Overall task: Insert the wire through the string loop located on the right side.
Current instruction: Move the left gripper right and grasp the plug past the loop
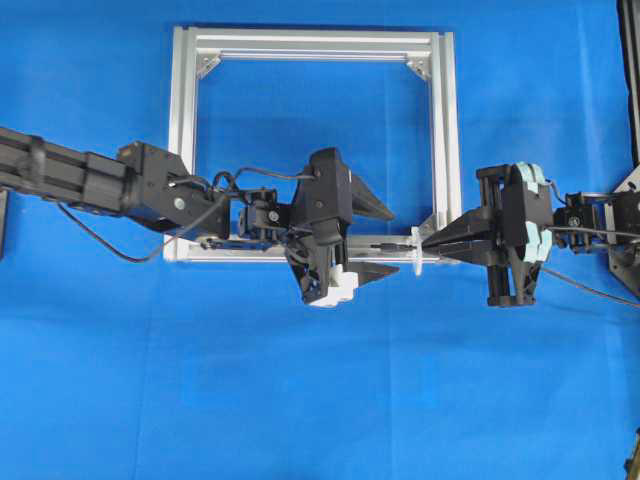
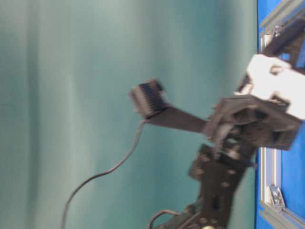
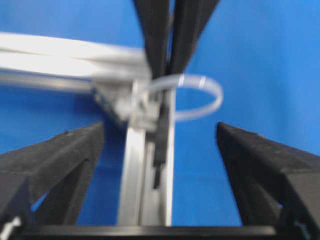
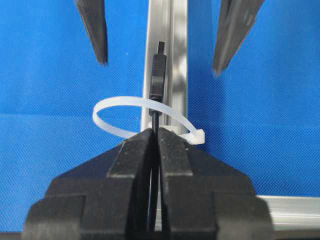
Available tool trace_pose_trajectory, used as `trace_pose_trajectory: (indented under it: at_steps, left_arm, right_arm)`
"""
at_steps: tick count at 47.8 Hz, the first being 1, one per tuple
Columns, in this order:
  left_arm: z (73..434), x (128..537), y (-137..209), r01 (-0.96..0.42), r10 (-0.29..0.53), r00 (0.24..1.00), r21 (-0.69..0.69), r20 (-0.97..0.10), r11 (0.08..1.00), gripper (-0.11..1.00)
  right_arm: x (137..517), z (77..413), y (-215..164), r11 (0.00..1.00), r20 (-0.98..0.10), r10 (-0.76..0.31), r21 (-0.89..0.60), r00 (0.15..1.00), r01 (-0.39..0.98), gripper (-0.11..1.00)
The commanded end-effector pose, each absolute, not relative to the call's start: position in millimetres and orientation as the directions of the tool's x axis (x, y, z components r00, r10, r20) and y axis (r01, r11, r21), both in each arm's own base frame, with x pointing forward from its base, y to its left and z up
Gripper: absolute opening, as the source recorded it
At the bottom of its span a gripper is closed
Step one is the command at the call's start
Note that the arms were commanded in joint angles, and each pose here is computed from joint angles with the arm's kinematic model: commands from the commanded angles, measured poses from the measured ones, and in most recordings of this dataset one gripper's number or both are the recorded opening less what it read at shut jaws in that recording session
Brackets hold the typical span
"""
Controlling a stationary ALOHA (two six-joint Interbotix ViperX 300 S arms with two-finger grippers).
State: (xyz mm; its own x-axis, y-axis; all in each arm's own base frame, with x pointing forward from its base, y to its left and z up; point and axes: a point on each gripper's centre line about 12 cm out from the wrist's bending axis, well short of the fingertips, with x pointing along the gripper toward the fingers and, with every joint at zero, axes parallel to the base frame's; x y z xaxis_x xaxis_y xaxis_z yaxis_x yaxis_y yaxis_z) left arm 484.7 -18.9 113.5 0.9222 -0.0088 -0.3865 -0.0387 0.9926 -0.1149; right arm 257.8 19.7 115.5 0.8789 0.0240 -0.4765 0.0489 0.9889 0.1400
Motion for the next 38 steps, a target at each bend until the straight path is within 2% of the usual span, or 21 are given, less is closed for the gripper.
trace_pose_trajectory:
  at_steps: [1,38]
  left_arm:
    - [122.8,492.7,-17.8,-0.037,-0.007,0.935,-0.116,-0.354,0.993,0.88]
    - [120.1,493.4,-20.8,-0.032,-0.012,0.934,-0.117,-0.357,0.993,0.88]
  right_arm:
    - [262.9,121.0,19.7,0.989,-0.455,0.023,0.143,0.890,0.048,-0.04]
    - [262.9,121.0,19.7,0.989,-0.455,0.023,0.143,0.890,0.048,-0.04]
